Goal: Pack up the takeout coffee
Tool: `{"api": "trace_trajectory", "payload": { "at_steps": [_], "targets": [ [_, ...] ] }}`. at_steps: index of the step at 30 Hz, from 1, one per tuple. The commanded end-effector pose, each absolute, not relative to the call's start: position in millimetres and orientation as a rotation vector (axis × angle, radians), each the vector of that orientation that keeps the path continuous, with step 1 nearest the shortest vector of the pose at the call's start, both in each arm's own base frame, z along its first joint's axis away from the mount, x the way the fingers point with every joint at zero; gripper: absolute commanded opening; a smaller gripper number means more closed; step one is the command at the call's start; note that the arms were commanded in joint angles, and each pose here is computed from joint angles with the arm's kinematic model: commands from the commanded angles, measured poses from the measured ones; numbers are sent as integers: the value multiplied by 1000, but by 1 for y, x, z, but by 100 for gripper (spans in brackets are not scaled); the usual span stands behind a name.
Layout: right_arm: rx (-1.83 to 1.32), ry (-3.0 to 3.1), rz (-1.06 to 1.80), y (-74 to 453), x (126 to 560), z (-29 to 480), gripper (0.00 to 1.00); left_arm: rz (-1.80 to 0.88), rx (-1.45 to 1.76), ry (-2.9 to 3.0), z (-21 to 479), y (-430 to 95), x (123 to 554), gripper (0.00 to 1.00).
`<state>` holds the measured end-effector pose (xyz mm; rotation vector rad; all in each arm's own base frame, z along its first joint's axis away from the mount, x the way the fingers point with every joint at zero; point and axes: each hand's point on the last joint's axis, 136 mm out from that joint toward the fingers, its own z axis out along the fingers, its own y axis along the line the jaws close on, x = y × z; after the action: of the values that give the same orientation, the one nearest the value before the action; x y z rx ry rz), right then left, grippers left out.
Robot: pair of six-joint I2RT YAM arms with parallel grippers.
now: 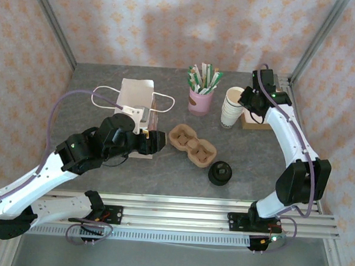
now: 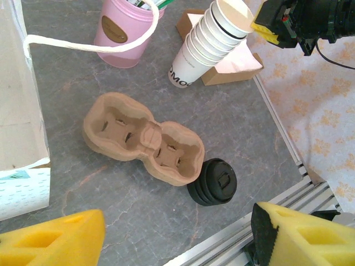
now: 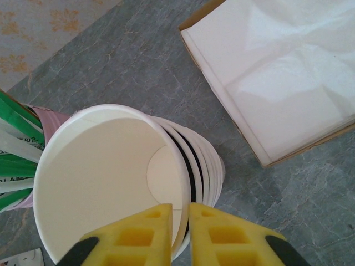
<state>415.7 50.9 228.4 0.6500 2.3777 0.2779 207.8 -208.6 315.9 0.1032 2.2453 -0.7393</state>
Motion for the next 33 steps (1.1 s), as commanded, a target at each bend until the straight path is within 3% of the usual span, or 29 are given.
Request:
{"api": "trace_trajectory", "payload": {
  "at_steps": [1, 12, 33],
  "targets": [
    [670, 2365, 257, 48, 420, 224, 11, -714, 69, 2229, 322, -200, 208, 71],
    [673, 2341, 257, 45, 417, 238, 0, -712, 60, 2226, 322, -199, 208, 71],
    [626, 2214, 327, 45, 396, 316, 0, -665, -5, 2183, 327, -184, 212, 71]
  ]
}}
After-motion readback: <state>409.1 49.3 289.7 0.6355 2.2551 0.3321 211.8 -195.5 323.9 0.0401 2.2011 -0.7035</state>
